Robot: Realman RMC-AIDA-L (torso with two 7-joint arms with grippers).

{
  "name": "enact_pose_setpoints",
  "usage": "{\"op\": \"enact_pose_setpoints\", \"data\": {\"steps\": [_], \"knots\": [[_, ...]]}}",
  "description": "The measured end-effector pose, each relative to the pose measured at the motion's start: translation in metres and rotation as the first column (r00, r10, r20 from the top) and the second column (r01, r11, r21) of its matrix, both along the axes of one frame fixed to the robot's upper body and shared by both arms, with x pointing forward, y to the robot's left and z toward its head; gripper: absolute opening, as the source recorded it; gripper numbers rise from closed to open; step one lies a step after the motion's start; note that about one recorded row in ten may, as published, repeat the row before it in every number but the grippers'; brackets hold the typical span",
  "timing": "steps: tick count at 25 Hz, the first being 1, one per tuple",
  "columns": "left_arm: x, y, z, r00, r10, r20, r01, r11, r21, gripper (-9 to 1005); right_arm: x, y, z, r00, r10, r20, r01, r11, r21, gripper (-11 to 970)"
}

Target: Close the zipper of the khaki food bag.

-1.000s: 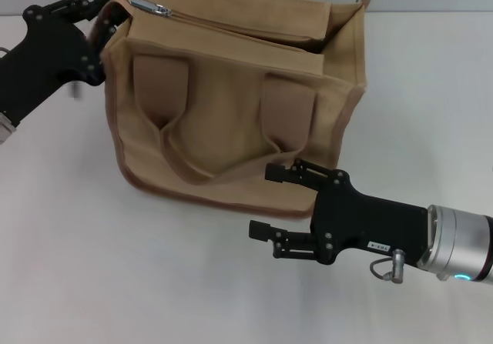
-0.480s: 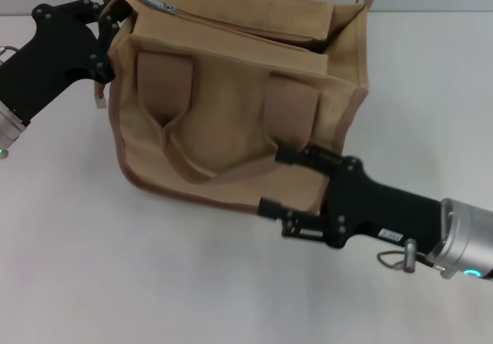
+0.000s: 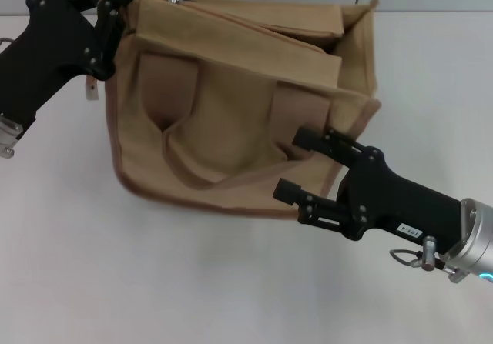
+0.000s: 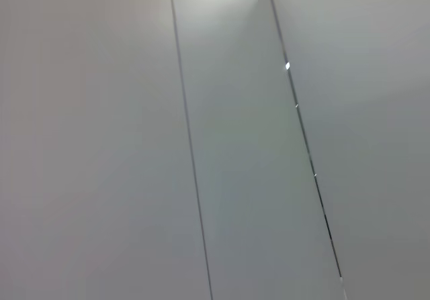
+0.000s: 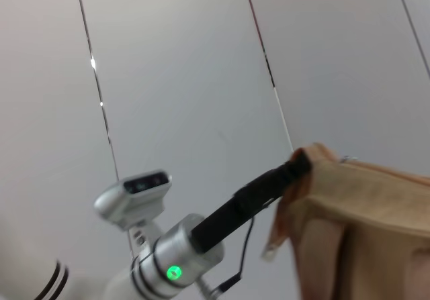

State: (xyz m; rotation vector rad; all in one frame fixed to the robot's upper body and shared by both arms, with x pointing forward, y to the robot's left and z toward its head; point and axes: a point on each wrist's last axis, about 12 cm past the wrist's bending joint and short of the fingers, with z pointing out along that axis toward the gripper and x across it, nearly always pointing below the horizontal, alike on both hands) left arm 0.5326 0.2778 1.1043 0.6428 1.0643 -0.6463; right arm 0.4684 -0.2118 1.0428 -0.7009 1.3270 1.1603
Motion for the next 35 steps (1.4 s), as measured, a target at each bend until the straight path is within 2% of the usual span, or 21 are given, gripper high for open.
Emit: {"op": "enact_pose_setpoints", "data": {"steps": [4, 10, 16, 20, 25, 26, 27, 29, 33, 35], "knots": [[0.002, 0.004, -0.006, 0.998, 0.04, -0.055, -0.04, 0.999, -0.001, 27, -0.001, -0.005, 0.006, 0.999, -0.046, 0.021, 0.044, 0.997, 0.07, 846], [-0.002, 0.004, -0.01, 0.996, 0.04, -0.076, -0.041, 0.999, -0.012, 29, 0.001, -0.009, 0.021, 0.999, -0.019, 0.033, 0.013, 0.984, 0.175, 845], [-0.005, 0.002, -0.012, 0.996, 0.031, -0.084, -0.034, 0.999, -0.034, 30, 0.022, -0.003, 0.041, 0.994, 0.093, -0.054, -0.076, 0.96, 0.269, 846], [-0.005, 0.001, -0.011, 0.997, 0.018, -0.077, -0.021, 0.999, -0.039, 31, 0.033, -0.001, 0.05, 0.989, 0.12, -0.09, -0.086, 0.944, 0.318, 841], [-0.004, -0.001, -0.009, 0.998, 0.012, -0.069, -0.015, 0.999, -0.044, 33, 0.045, 0.004, 0.056, 0.986, 0.108, -0.127, -0.055, 0.93, 0.363, 696], [-0.003, -0.002, -0.007, 0.998, 0.006, -0.063, -0.009, 0.999, -0.046, 33, 0.053, 0.009, 0.057, 0.977, 0.107, -0.183, -0.028, 0.922, 0.387, 667], [-0.003, -0.002, -0.007, 0.998, 0.006, -0.063, -0.009, 0.999, -0.046, 33, 0.053, 0.009, 0.057, 0.977, 0.107, -0.183, -0.028, 0.922, 0.387, 650], [0.0, -0.005, -0.004, 0.999, -0.009, -0.049, 0.006, 0.999, -0.048, 34, 0.065, 0.016, 0.058, 0.952, 0.109, -0.287, 0.02, 0.91, 0.414, 615], [0.006, -0.011, 0.001, 0.999, -0.029, -0.034, 0.027, 0.999, -0.046, 35, 0.074, 0.021, 0.06, 0.916, 0.152, -0.371, 0.027, 0.9, 0.436, 547], [0.01, -0.015, 0.004, 0.999, -0.043, -0.025, 0.042, 0.998, -0.047, 35, 0.078, 0.022, 0.064, 0.911, 0.169, -0.376, 0.013, 0.9, 0.436, 512]]}}
